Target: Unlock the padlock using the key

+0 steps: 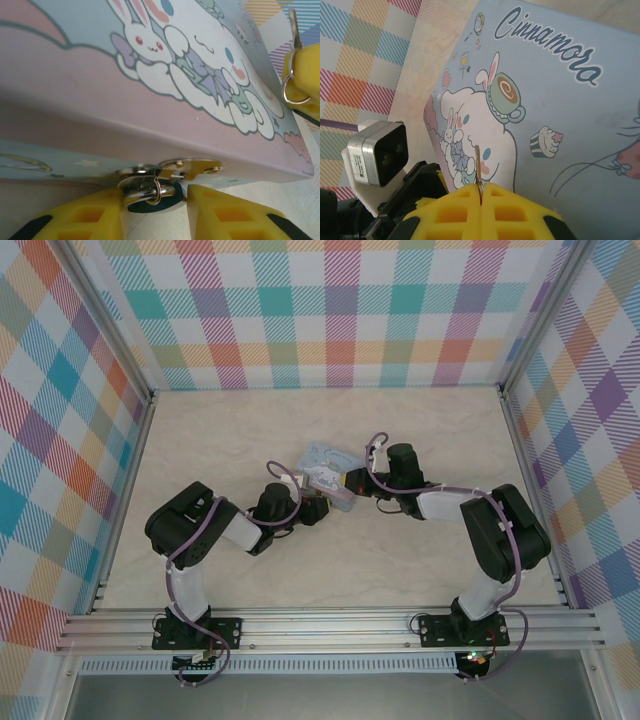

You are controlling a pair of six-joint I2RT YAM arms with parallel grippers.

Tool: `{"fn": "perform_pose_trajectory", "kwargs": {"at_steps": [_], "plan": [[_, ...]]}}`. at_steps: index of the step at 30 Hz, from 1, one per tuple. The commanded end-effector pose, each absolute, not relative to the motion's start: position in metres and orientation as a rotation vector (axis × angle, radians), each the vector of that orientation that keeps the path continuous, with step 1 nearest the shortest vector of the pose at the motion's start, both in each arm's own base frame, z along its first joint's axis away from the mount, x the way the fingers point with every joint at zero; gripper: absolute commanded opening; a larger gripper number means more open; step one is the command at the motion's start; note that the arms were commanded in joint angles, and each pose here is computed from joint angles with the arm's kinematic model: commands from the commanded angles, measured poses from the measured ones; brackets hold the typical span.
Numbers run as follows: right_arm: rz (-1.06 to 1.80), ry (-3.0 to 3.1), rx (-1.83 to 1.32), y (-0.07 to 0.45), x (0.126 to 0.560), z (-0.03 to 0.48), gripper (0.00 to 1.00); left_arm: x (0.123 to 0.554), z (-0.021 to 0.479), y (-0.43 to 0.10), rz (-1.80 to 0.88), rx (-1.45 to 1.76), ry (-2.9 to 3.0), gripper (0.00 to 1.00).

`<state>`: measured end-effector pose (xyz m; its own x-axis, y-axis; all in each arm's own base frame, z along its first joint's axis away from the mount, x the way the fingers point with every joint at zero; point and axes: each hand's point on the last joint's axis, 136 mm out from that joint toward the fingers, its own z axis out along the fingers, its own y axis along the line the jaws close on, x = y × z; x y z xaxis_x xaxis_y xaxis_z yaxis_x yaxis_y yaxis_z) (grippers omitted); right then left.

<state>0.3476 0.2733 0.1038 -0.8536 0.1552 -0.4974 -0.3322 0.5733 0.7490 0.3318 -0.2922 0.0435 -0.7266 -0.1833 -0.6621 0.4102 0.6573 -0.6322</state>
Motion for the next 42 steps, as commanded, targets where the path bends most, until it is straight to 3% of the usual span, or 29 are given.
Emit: {"fn": "perform_pose_trajectory", "kwargs": {"at_steps": [1,6,11,29,42], "plan": [[1.219,2.262,-0.213,0.273,0.335,0.112,0.00,0.329,0.063,-0.299,-1.089,0.201,2.123,0.35],[1.146,2.172,-0.281,0.263,0.327,0.135,0.00,0.326,0.076,-0.298,-1.116,0.154,2.144,0.35],[1.059,2.183,-0.299,0.249,0.313,0.127,0.00,0.323,0.074,-0.296,-1.105,0.130,2.184,0.35],[1.067,2.246,-0.328,0.267,0.330,0.121,0.00,0.331,0.039,-0.291,-0.974,0.151,2.260,0.50],[1.019,2.494,-0.159,0.259,0.315,0.072,0.00,0.335,0.025,-0.296,-0.947,0.201,2.294,0.52]]}}
